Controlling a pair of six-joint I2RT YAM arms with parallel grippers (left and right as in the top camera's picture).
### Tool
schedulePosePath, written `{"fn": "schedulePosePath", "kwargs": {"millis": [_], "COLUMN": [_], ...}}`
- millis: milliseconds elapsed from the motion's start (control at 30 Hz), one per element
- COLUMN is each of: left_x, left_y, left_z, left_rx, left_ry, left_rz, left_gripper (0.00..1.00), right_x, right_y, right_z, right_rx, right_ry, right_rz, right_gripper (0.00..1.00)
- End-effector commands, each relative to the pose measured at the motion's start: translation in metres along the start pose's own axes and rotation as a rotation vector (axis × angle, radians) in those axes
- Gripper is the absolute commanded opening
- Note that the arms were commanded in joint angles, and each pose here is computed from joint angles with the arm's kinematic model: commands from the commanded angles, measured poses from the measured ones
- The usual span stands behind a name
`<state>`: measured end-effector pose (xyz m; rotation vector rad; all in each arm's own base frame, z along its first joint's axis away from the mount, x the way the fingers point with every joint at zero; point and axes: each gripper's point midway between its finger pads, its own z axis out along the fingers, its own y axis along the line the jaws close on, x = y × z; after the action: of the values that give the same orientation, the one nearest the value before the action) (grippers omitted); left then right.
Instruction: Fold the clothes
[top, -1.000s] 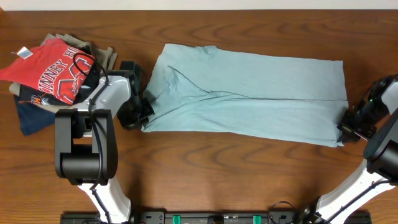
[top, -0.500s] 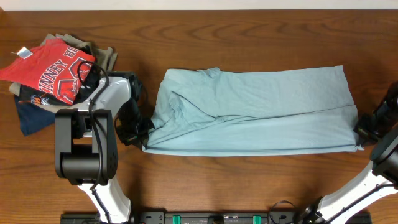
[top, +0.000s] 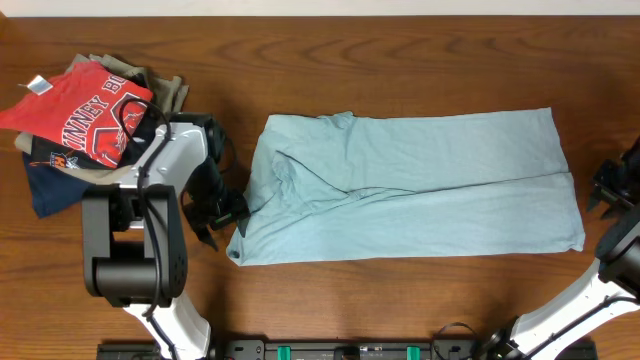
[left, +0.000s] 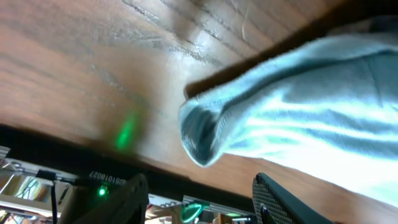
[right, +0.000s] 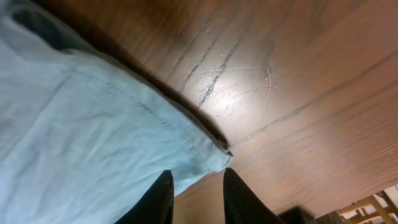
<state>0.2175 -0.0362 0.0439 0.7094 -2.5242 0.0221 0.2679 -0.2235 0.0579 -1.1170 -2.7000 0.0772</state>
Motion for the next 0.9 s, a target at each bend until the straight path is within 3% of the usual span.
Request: {"fn": "schedulePosePath", "kwargs": {"millis": [0,233,300,400,500,867], "left_x": [-0.010,-0.053,-0.073,-0.100,-0.120,-0.168], "left_y": [-0.008,-0.046,-0.064,-0.093,-0.115,-0.169], "left_z": [-0.023,-0.090,-0.117,-0.153,-0.177,-0.184], "left_rx": [0.032,0.160,0.213,0.309,0.381,0.504], "left_ry": [-0.076,-0.340,-0.470,-0.659,-0.787,-0.924], "left_rz": [0.023,0.199,0.267,0.371,0.418,0.497], "left_gripper": [0.56,0.56,0.70,0.73,0.73,0.73], "right_x": [-0.009,-0.017,-0.018,-0.017,-0.015,-0.003], "right_y": [0.005,0.045,0.064,0.088,0.097,0.123], "right_z": [-0.015,-0.056,-0.070,-0.088,-0.092,-0.093], "right_rx": [-0.032,-0.281,-0.394,-0.540,-0.565,-0.557], "right_ry": [-0.032,-0.094,-0.123,-0.160,-0.164,-0.148], "right_rz": [0.001,-0.150,-0.219,-0.315,-0.339,-0.407], "right_gripper": [0.27,0.32,0.33,0.35,0.36,0.37]}}
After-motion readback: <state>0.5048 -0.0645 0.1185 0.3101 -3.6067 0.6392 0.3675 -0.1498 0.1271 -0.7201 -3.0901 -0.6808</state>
